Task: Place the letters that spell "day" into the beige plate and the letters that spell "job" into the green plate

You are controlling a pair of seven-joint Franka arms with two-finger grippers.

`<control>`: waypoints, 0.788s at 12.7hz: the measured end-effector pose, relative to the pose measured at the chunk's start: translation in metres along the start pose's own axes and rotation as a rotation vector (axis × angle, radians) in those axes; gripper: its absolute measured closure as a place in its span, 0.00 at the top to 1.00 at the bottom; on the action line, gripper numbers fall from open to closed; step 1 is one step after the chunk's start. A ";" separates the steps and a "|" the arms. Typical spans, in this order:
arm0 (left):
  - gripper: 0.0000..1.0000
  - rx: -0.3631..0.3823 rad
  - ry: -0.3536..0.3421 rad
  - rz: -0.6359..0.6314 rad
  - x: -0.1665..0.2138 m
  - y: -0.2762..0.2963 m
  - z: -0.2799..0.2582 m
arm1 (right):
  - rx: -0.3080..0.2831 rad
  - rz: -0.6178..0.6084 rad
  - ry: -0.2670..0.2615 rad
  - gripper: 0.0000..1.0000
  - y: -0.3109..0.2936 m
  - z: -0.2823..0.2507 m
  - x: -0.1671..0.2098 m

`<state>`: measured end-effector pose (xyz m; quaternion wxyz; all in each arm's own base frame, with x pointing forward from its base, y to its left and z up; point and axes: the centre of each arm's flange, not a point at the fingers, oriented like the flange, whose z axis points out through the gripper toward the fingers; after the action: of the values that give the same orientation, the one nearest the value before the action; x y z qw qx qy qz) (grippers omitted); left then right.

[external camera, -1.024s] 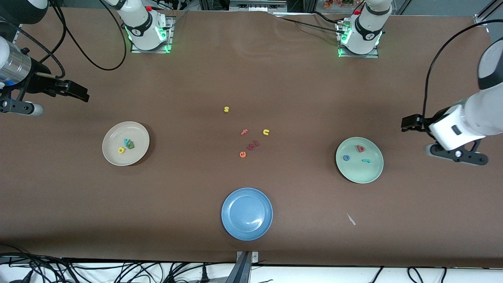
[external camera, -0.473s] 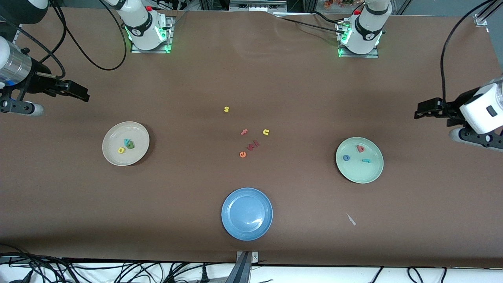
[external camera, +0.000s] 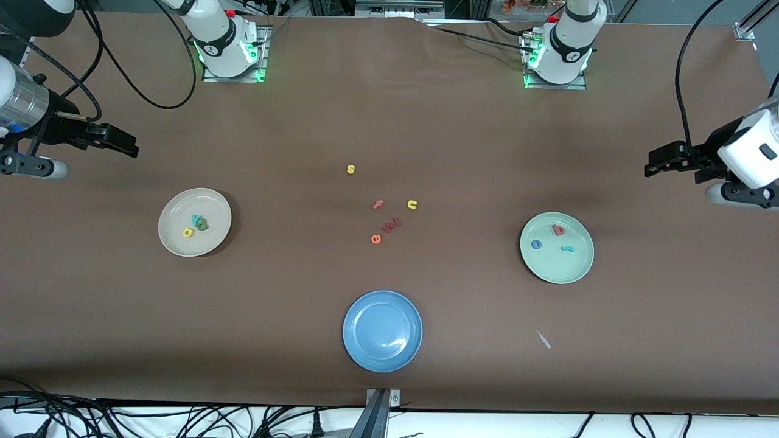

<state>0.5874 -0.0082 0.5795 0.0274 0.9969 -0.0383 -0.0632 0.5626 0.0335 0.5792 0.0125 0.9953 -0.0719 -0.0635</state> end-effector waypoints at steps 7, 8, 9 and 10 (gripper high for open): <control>1.00 0.025 0.108 0.016 -0.033 0.017 -0.011 | 0.000 0.000 0.000 1.00 0.000 0.000 0.000; 1.00 0.024 0.107 0.004 -0.034 0.008 -0.011 | 0.000 0.000 0.000 1.00 0.000 0.000 0.000; 1.00 0.023 0.106 -0.004 -0.035 0.001 -0.011 | 0.000 0.000 0.001 1.00 0.000 0.000 0.000; 1.00 0.022 0.105 -0.005 -0.035 -0.001 -0.011 | 0.001 0.000 0.003 1.00 0.000 0.000 0.000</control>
<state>0.5544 -0.0041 0.5942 0.0181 0.9992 -0.0352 -0.0106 0.5630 0.0336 0.5794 0.0123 0.9954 -0.0718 -0.0620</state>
